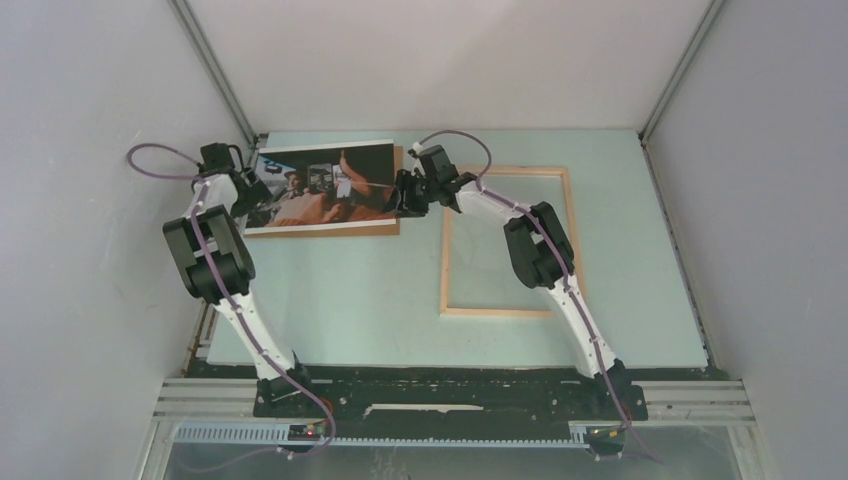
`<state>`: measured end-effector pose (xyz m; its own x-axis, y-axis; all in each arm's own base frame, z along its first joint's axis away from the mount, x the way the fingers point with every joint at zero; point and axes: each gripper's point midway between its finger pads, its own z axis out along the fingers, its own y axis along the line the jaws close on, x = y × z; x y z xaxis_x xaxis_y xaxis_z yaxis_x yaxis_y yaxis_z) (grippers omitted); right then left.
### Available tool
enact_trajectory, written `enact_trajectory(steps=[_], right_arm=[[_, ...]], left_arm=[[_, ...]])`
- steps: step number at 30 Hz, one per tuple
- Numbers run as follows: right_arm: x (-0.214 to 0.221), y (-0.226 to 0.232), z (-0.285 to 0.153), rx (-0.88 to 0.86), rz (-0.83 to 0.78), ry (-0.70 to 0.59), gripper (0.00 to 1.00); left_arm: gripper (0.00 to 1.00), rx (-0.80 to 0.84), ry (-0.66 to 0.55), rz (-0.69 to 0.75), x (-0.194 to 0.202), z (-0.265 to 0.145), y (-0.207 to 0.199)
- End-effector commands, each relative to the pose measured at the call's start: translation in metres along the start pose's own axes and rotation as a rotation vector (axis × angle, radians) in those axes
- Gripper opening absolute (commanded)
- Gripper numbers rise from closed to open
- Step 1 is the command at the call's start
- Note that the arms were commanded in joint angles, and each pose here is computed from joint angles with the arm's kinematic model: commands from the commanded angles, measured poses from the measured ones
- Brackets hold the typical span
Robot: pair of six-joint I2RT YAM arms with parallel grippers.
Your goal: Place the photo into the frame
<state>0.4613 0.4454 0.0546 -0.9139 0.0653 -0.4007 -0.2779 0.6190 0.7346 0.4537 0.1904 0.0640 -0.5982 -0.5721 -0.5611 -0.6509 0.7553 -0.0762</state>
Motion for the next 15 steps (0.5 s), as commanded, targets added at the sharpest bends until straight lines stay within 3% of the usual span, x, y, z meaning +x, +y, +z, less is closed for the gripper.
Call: enact_trajectory(steps=[1, 6, 15], right_arm=[[-0.003, 0.037, -0.006, -0.047, -0.115, -0.008, 0.55], [-0.007, 0.047, -0.011, -0.066, -0.122, -0.013, 0.56], [0.004, 0.026, 0.012, -0.05, -0.059, 0.022, 0.55]], left_arm=[[1.0, -0.009, -0.047, -0.003, -0.029, -0.011, 0.022], [1.0, 0.011, 0.024, -0.007, -0.018, -0.001, 0.022], [1.0, 0.031, 0.065, -0.015, -0.012, 0.015, 0.018]])
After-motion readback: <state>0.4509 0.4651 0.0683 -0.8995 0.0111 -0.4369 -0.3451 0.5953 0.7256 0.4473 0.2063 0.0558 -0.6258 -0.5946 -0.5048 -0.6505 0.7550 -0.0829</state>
